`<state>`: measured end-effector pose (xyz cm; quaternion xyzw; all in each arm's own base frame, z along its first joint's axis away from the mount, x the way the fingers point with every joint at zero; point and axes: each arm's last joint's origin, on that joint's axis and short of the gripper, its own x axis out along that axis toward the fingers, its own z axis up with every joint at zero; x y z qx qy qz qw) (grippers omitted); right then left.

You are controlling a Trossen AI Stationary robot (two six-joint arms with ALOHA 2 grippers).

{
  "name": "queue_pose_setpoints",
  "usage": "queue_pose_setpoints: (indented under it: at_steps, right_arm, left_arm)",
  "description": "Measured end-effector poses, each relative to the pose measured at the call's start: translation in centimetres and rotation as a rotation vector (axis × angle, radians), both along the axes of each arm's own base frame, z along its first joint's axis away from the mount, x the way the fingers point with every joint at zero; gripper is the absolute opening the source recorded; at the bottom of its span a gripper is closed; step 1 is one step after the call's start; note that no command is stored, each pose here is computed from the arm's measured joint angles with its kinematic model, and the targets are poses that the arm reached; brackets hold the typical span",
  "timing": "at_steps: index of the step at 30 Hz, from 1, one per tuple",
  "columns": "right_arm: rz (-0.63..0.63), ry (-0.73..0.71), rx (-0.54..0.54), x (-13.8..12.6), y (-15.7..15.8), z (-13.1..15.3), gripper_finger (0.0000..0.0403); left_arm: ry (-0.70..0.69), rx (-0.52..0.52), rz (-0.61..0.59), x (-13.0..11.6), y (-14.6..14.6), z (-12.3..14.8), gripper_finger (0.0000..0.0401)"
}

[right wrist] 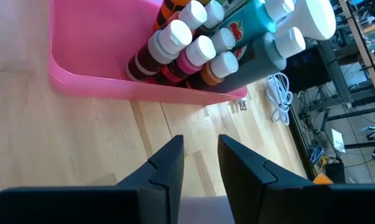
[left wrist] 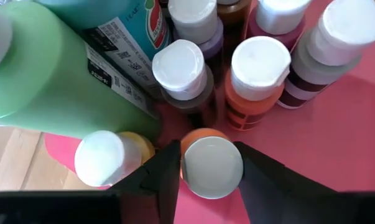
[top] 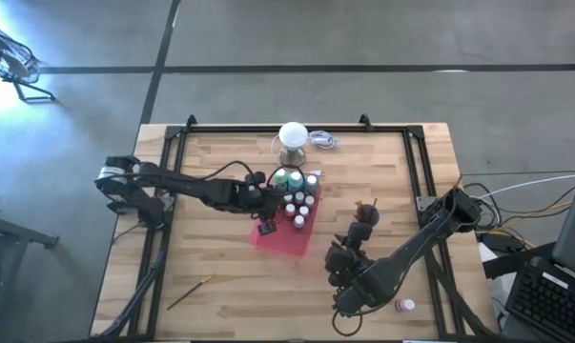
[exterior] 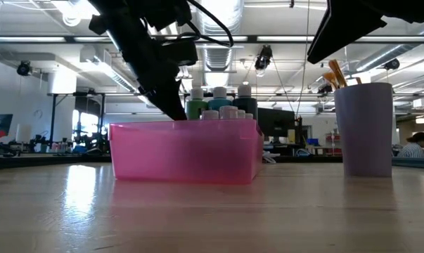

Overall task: Pick & Place Paint Supplies
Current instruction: Put the small orange paint bottle into the red bin

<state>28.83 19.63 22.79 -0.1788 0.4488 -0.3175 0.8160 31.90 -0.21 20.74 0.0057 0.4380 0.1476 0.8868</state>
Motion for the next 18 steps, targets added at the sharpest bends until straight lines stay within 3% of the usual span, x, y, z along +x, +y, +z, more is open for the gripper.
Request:
queue_pose_setpoints:
  at_steps: [8, 18]
  right_arm:
    - [0.000, -0.001, 0.001, 0.02, -0.01, 0.00, 0.0082]
    - [0.000, -0.003, 0.002, 0.03, 0.01, -0.01, 0.0072]
  left_arm:
    - [0.003, 0.009, -0.029, 0.06, -0.06, -0.09, 0.0173]
    - [0.009, 0.083, -0.006, 0.04, 0.15, -0.07, 0.0177]
